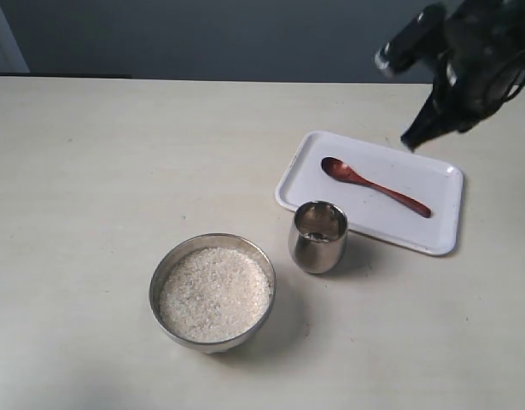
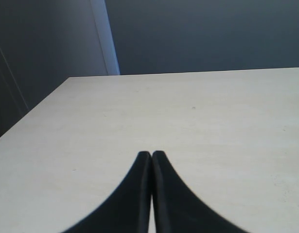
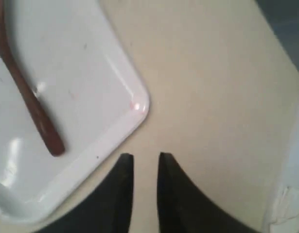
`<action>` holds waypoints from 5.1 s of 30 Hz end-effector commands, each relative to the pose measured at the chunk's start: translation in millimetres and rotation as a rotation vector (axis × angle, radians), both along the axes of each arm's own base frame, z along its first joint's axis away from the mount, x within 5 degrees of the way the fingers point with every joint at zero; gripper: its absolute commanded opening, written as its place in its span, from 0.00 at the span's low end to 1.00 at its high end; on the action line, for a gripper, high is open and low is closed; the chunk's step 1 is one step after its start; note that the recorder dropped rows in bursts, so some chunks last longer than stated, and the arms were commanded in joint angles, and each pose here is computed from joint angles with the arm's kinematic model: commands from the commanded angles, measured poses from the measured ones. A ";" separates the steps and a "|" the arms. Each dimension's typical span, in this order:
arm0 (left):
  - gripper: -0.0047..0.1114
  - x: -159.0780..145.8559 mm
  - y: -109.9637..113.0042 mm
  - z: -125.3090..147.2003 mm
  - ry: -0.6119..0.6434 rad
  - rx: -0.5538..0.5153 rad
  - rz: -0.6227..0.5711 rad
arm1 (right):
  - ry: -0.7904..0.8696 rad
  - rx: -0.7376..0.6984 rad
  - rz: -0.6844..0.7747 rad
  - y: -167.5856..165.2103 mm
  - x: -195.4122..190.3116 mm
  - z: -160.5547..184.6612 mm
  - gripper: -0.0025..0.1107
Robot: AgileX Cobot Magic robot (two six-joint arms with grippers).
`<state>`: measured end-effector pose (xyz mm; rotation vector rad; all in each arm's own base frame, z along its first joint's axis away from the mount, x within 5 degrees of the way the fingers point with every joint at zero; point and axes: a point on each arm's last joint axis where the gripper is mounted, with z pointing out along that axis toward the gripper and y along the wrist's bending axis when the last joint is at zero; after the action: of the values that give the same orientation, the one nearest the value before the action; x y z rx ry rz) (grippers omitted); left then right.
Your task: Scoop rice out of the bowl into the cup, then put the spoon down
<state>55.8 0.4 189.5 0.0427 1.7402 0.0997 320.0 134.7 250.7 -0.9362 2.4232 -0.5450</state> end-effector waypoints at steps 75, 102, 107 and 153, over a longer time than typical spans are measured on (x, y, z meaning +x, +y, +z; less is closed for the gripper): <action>0.04 -0.3 -0.1 1.9 -0.017 -0.004 -0.001 | -0.849 0.689 -0.503 -147.0 -267.3 -66.4 0.02; 0.04 -0.3 -0.1 1.7 -0.014 -0.002 -0.001 | -0.847 0.706 -0.503 -146.3 -267.2 -66.3 0.02; 0.04 -0.3 -0.1 1.7 -0.014 -0.002 -0.001 | -0.847 0.706 -0.503 -146.3 -267.2 -66.3 0.02; 0.04 -0.3 0.0 1.5 -0.015 -0.053 0.008 | -0.847 0.715 -0.505 -146.0 -267.1 -66.3 0.02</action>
<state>55.8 0.4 189.5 -0.0019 1.7401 0.0621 52.8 -11.4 183.9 0.2133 1.8083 -0.1320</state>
